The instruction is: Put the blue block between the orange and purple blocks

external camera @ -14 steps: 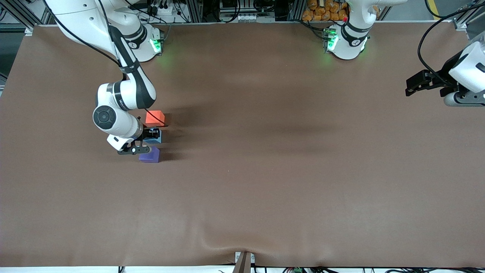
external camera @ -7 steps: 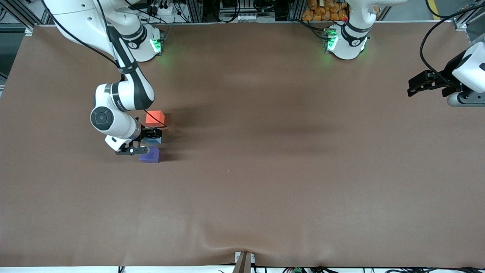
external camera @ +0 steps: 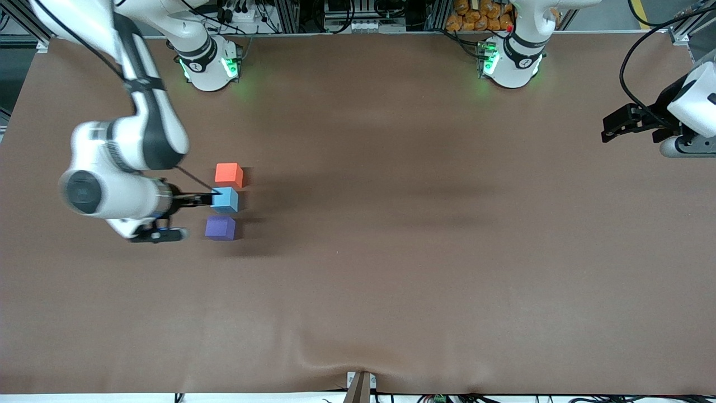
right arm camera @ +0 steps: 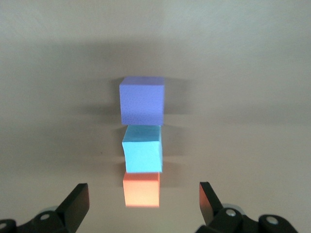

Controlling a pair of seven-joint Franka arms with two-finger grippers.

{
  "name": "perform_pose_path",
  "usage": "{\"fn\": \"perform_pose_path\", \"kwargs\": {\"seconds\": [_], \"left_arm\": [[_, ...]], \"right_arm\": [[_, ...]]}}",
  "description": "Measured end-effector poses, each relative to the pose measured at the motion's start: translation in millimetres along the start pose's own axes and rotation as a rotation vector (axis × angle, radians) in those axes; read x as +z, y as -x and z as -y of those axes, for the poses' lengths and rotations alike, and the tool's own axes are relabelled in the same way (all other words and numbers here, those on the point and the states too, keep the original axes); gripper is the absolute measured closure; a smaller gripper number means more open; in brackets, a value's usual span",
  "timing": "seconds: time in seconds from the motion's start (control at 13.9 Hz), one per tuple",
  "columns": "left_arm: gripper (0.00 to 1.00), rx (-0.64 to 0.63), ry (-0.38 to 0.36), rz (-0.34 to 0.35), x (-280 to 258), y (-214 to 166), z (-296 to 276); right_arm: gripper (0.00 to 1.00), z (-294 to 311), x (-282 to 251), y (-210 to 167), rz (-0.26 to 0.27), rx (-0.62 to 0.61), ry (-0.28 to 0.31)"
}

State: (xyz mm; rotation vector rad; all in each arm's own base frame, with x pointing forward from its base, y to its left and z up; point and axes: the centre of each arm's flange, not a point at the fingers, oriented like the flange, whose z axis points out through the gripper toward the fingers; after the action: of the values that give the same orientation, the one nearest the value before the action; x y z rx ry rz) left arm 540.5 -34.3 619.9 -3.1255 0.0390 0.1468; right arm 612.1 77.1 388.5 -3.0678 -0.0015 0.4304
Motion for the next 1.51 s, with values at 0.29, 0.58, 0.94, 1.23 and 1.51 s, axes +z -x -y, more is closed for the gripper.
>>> {"fn": "perform_pose_path", "kwargs": {"seconds": [0.29, 0.58, 0.94, 1.23, 1.51], "left_arm": [[0.0, 0.0, 0.0, 0.004, 2.0, -1.1, 0.1], [0.0, 0.0, 0.0, 0.007, 3.9, -2.4, 0.1], [0.0, -0.001, 0.0, 0.006, 3.6, -2.5, 0.3], [0.0, -0.001, 0.0, 0.002, 2.1, -2.6, 0.4], [0.0, -0.001, 0.0, -0.006, -1.4, -2.5, 0.4]], "right_arm": [[0.0, -62.6, -108.4, 9.2, -0.059, 0.078, -0.033], [0.0, -98.5, -170.4, 31.6, -0.087, 0.122, -0.028], [0.0, -76.0, -241.1, 87.5, -0.168, 0.088, 0.093], [0.0, -84.4, -254.0, 126.0, -0.241, 0.095, 0.154], [0.0, -91.3, -241.9, 140.3, -0.247, 0.083, 0.157]]}}
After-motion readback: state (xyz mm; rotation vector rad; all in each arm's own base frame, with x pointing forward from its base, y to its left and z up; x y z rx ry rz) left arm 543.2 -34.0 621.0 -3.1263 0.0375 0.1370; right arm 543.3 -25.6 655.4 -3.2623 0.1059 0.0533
